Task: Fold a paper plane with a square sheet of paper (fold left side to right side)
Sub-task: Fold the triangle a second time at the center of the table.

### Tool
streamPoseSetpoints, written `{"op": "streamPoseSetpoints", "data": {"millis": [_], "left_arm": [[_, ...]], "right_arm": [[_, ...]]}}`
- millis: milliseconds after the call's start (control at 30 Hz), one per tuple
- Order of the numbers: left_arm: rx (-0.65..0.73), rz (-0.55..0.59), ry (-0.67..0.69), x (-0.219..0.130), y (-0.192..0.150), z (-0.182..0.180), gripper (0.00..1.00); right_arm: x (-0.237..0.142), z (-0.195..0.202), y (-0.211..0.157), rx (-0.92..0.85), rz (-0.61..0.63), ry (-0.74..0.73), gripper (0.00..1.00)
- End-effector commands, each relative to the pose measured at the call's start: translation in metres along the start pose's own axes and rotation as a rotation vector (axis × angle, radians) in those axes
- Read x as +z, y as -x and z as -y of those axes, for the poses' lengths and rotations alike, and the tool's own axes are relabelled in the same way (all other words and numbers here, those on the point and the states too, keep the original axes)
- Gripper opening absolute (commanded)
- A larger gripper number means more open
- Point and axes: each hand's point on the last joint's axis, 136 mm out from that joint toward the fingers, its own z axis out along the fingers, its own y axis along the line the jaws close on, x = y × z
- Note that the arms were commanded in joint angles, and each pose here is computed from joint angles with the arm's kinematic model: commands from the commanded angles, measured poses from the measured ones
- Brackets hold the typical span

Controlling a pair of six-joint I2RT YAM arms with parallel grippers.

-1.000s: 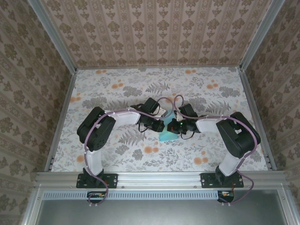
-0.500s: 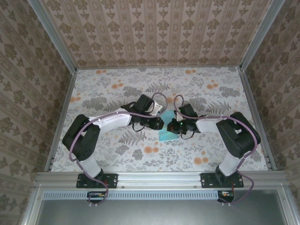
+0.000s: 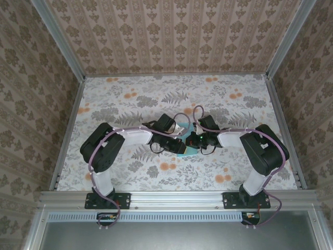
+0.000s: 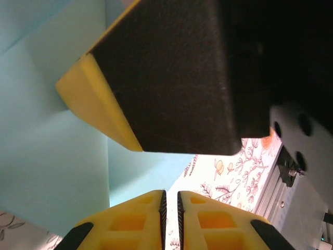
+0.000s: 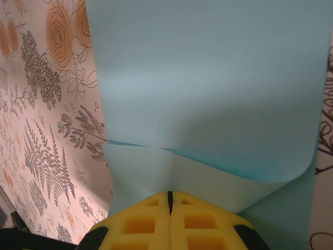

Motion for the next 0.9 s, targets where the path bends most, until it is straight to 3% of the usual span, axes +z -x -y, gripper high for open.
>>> {"op": "streamPoseSetpoints", "data": {"millis": [0, 867], "left_arm": [[0.009, -0.017, -0.002, 0.004, 0.001, 0.003, 0.16], [-0.031, -0.048, 0.124, 0.008, -0.019, -0.030, 0.15]], "right_arm": [[0.005, 0.034, -0.025, 0.040, -0.080, -0.125, 0.01], [0.003, 0.036, -0.025, 0.025, -0.090, -0.150, 0.01]]}}
